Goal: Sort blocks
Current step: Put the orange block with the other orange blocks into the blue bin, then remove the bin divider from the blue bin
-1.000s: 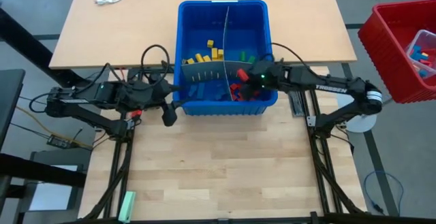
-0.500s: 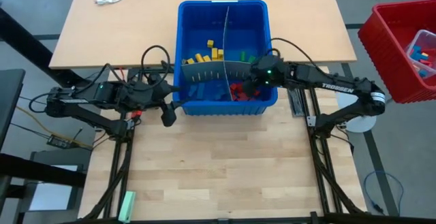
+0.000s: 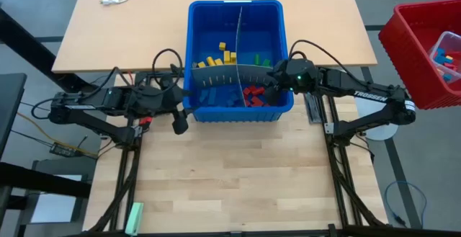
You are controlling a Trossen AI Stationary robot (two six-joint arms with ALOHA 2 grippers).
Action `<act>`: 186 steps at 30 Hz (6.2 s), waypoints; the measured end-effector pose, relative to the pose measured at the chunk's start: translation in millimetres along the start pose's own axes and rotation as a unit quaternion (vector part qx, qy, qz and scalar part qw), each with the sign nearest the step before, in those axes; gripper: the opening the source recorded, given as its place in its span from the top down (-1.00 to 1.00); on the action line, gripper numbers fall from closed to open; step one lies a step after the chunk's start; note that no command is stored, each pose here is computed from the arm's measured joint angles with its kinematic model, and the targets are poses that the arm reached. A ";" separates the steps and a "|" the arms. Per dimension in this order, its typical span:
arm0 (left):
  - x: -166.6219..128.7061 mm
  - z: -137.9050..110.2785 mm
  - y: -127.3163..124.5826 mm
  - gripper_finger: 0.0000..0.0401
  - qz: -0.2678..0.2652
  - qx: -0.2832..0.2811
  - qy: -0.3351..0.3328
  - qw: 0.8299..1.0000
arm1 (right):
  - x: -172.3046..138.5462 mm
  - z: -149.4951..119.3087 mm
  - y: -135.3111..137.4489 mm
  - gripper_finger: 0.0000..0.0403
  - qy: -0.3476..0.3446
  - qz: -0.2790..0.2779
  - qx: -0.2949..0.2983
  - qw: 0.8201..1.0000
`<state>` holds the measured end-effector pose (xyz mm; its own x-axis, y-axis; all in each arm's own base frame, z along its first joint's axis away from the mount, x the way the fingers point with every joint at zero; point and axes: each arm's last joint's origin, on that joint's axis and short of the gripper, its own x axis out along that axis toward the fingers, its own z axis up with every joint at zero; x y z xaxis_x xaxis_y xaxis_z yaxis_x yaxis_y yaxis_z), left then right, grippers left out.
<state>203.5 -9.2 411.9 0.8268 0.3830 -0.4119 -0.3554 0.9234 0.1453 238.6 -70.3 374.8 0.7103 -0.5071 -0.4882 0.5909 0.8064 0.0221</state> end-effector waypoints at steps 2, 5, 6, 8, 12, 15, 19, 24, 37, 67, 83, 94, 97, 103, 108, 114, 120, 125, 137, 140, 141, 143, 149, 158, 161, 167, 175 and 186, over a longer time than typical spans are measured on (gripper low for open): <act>0.0 2.7 -0.2 -0.21 -0.001 0.023 -0.013 1.000 | 0.2 0.8 0.2 -0.13 -0.004 0.001 -0.015 1.000; 0.9 6.0 -1.0 -0.21 0.000 0.044 -0.027 0.999 | -0.3 0.8 3.9 -0.11 -0.007 0.010 -0.022 1.000; 1.5 6.8 -1.4 -0.21 0.000 0.045 -0.030 0.999 | -0.8 0.8 5.4 -0.10 -0.008 0.013 -0.022 1.000; 1.8 8.2 -1.7 -0.21 -0.001 0.043 -0.037 0.998 | -1.9 0.2 8.8 -0.08 -0.008 0.021 -0.026 0.999; 0.9 10.0 -2.0 -0.21 -0.003 0.015 -0.046 0.999 | -5.2 -1.2 15.9 -0.08 -0.009 0.036 -0.029 0.999; 0.0 9.4 -4.6 -0.21 -0.010 0.002 -0.045 0.999 | -8.2 -2.6 22.5 -0.08 -0.010 0.049 -0.033 0.998; -1.0 9.1 -6.1 -0.21 -0.015 -0.018 -0.044 0.999 | -9.1 -3.2 26.8 -0.06 -0.012 0.057 -0.039 0.998; -1.0 7.1 -5.9 -0.21 -0.010 -0.030 -0.035 0.999 | -7.0 -0.5 23.3 -0.02 -0.025 0.036 -0.040 0.998; 7.7 4.9 -9.8 -0.21 -0.002 -0.046 -0.018 0.999 | 0.6 8.7 2.4 -0.07 -0.045 0.004 -0.122 0.992; 14.9 -1.4 -15.7 -0.21 -0.023 -0.036 0.019 0.999 | 130.2 8.1 -96.7 -0.13 0.117 0.043 -0.199 0.972; 14.9 -1.1 -15.7 -0.21 -0.023 -0.036 0.017 0.999 | 149.2 -2.6 -102.4 0.83 0.150 0.050 -0.223 0.962; 14.9 -1.1 -15.6 -0.21 -0.022 -0.037 0.017 0.999 | 138.1 3.0 -101.4 0.99 0.136 0.043 -0.233 0.962; 14.9 -1.1 -15.5 -0.21 -0.021 -0.036 0.017 0.999 | 131.0 5.5 -101.4 0.99 0.133 0.039 -0.234 0.962; 14.9 -1.0 -15.4 -0.21 -0.020 -0.036 0.016 0.999 | 120.0 11.6 -100.5 0.99 0.116 0.035 -0.236 0.964; 15.0 0.6 -14.6 -0.21 -0.005 -0.028 0.007 1.000 | 117.5 13.5 -98.2 1.00 0.111 0.031 -0.239 0.964; 15.8 0.8 -12.2 -0.21 0.010 -0.029 0.006 1.000 | 117.6 13.8 -96.3 1.00 0.111 0.029 -0.241 0.964; 20.6 0.2 -13.0 -0.21 0.015 -0.028 0.012 0.999 | 117.5 13.9 -96.3 1.00 0.111 0.029 -0.238 0.965; 23.2 -0.1 -14.2 -0.21 0.016 -0.026 0.014 0.999 | 117.4 14.0 -96.2 1.00 0.111 0.029 -0.238 0.965; 37.0 9.7 -8.0 -0.21 0.031 -0.021 -0.021 0.999 | 117.5 14.1 -96.3 1.00 0.111 0.029 -0.237 0.965; 47.2 15.8 -1.3 -0.21 0.018 -0.036 -0.042 0.998 | 117.5 14.2 -96.3 1.00 0.111 0.029 -0.237 0.965; 52.4 17.6 0.5 -0.21 0.011 -0.036 -0.048 0.998 | 117.5 14.2 -96.3 1.00 0.110 0.029 -0.237 0.965; 66.0 19.8 3.2 -0.21 0.004 -0.034 -0.055 0.998 | 117.5 14.2 -96.3 1.00 0.111 0.029 -0.237 0.965; 121.2 19.3 14.0 -0.21 -0.014 -0.032 -0.065 0.997 | 117.4 14.3 -96.3 1.00 0.110 0.029 -0.237 0.965; 201.3 -1.3 25.9 -0.10 -0.038 -0.035 -0.059 0.997 | 117.6 14.3 -96.4 1.00 0.110 0.028 -0.230 0.967; 220.9 -14.4 26.7 -0.07 -0.033 -0.025 -0.031 0.999 | 117.6 14.3 -96.3 1.00 0.110 0.029 -0.229 0.967; 243.6 -30.2 27.0 -0.05 -0.026 -0.034 -0.004 0.999 | 117.4 14.3 -96.3 1.00 0.111 0.029 -0.229 0.967; 244.1 -32.3 27.7 -0.05 -0.024 -0.033 0.008 0.999 | 113.0 17.1 -95.7 1.00 0.102 0.028 -0.230 0.967; 245.7 -37.1 28.4 -0.05 -0.019 -0.034 0.024 0.999 | 81.1 37.1 -89.9 1.00 0.026 0.016 -0.238 0.971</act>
<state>380.4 110.2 281.5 0.8191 0.3436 -0.4594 -0.3532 0.9331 0.0681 257.3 -195.2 365.5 0.6978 -0.4733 -0.5377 0.3166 0.8771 -0.3613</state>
